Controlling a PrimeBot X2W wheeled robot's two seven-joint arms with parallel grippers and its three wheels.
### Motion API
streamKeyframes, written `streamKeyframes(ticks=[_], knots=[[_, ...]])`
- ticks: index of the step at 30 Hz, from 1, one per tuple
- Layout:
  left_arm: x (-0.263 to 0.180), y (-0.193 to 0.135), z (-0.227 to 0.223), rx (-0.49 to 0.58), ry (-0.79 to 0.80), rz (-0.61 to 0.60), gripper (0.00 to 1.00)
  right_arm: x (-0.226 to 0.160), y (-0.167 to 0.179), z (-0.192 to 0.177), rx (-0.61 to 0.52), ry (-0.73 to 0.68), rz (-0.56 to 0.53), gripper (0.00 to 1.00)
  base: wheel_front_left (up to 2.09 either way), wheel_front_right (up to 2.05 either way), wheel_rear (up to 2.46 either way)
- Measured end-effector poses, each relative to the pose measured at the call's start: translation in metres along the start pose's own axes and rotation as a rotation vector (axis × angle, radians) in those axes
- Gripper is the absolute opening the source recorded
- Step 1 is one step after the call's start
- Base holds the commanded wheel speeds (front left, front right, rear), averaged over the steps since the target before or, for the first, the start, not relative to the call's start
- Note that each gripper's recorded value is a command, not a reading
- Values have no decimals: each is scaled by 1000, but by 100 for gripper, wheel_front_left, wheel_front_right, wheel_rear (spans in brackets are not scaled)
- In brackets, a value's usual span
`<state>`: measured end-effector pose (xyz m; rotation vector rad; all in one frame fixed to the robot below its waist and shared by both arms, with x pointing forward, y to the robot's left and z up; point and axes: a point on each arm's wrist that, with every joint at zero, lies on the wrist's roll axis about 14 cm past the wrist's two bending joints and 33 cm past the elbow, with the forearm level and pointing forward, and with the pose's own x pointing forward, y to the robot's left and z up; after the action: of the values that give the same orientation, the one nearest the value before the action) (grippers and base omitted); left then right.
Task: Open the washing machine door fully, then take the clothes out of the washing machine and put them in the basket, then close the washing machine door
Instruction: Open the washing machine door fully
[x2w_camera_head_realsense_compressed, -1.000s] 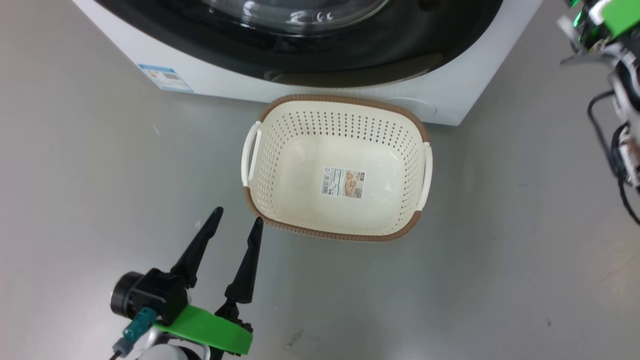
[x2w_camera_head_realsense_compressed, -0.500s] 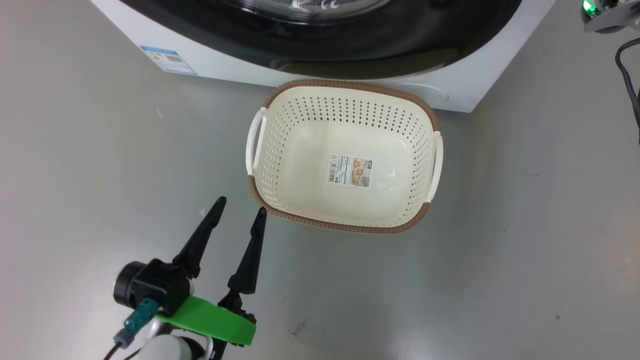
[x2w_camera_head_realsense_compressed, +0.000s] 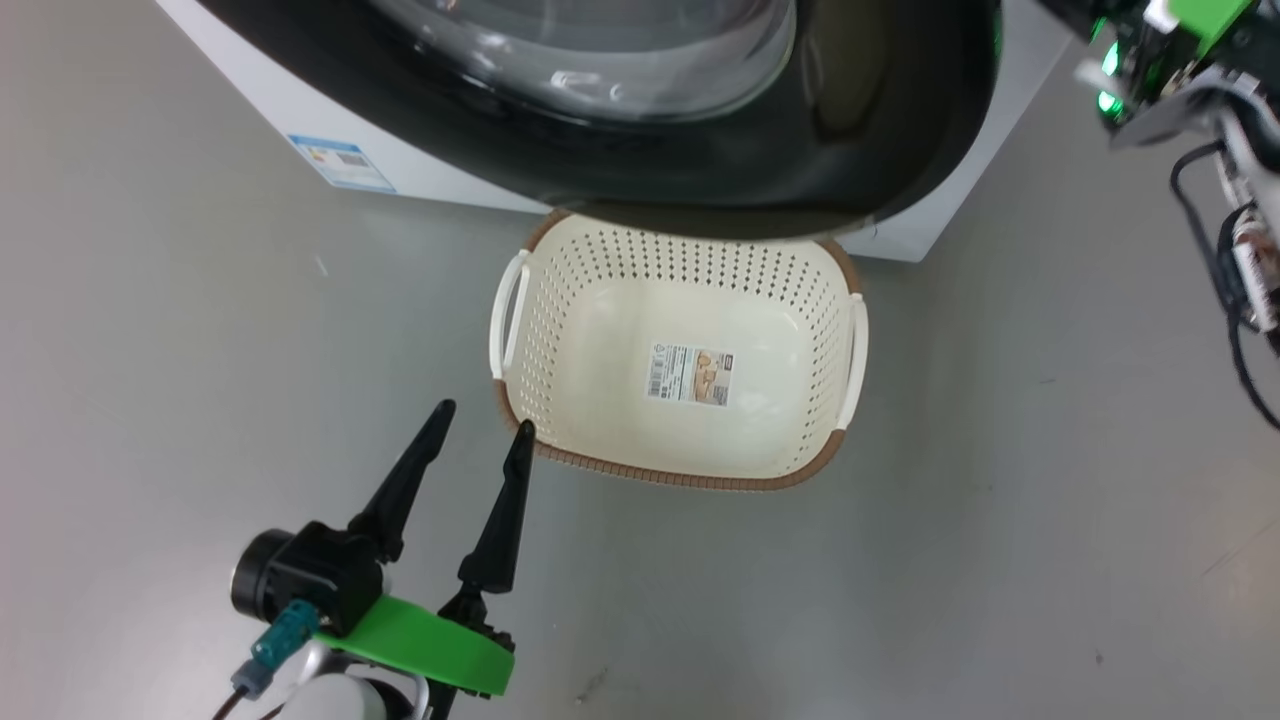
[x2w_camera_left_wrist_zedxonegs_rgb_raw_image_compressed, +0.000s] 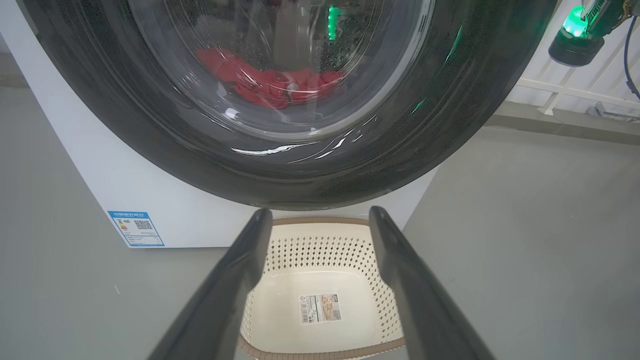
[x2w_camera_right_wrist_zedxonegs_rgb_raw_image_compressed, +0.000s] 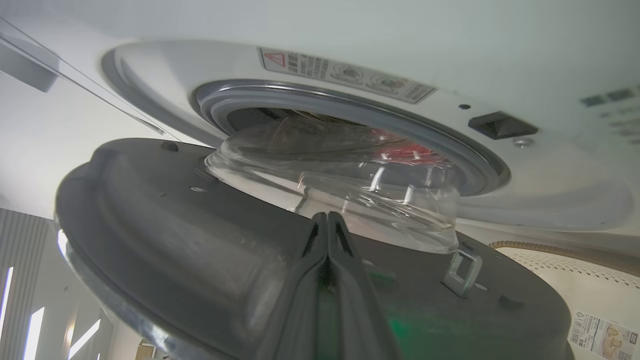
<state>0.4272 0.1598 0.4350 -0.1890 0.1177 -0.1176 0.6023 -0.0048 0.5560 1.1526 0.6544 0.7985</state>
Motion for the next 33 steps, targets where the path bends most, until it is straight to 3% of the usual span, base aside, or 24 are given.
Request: streamKeyframes(ticks=[24, 33], knots=[[-36, -12, 21, 0, -55, -8, 100, -38, 34, -110, -3, 208, 60, 0, 0, 0, 0], [-39, -13, 24, 5, -64, -9, 100, -40, 41, -116, -20, 198, 70, 0, 0, 0, 0]])
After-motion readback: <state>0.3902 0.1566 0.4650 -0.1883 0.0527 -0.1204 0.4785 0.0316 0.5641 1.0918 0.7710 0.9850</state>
